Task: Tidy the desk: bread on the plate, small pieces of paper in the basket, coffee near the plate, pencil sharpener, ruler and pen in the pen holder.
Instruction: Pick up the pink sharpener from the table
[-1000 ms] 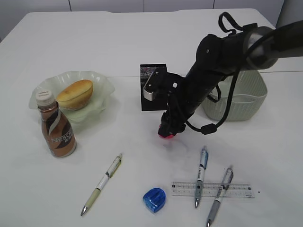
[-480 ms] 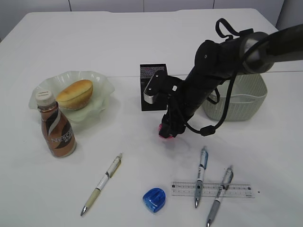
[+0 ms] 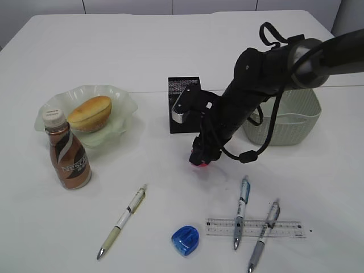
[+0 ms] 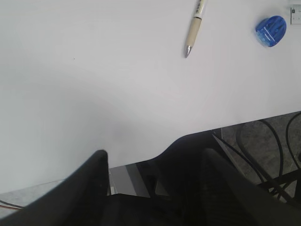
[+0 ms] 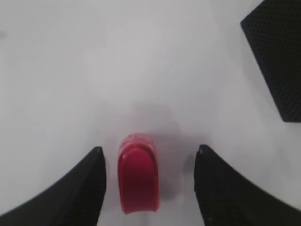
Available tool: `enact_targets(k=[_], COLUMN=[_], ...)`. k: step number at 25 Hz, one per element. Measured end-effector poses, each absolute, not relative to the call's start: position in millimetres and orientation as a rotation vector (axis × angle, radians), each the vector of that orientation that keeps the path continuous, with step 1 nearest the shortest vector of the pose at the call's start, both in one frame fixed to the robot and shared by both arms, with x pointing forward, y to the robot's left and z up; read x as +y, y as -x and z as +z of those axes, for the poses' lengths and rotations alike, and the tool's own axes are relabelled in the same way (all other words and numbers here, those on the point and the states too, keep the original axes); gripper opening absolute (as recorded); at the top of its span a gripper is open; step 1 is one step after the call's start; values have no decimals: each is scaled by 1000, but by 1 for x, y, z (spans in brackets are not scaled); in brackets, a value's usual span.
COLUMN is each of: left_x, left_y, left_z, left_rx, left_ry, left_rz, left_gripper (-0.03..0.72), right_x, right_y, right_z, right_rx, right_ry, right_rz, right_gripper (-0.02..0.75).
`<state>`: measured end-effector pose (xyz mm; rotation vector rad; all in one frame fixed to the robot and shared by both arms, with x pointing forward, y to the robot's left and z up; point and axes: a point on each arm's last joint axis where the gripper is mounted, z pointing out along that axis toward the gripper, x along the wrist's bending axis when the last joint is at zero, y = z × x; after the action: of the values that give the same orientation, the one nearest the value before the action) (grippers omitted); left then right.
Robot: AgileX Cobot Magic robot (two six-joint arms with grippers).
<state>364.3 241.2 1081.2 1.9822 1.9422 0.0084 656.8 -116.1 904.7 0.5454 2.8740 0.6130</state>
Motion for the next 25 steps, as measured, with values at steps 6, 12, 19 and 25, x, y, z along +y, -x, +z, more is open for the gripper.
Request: enact_targets(k=[6, 12, 19, 25], left_x=[241, 241, 241, 242], left_y=[-364, -364, -364, -364], left_z=[1081, 1081, 1081, 1081], left_rx=[1942, 1942, 1942, 1943], left_ry=[-1982, -1982, -1982, -1986], left_rz=[8, 8, 8, 18], left_gripper=[447, 447, 445, 443], right_x=[-115, -115, -115, -115], right_y=[-657, -657, -657, -657], right_z=[905, 905, 896, 896], right_rx=[2872, 2872, 2890, 2890], right_ry=[-565, -567, -575, -578], right_rz=[634, 636, 624, 624], right_gripper=[468, 468, 468, 468])
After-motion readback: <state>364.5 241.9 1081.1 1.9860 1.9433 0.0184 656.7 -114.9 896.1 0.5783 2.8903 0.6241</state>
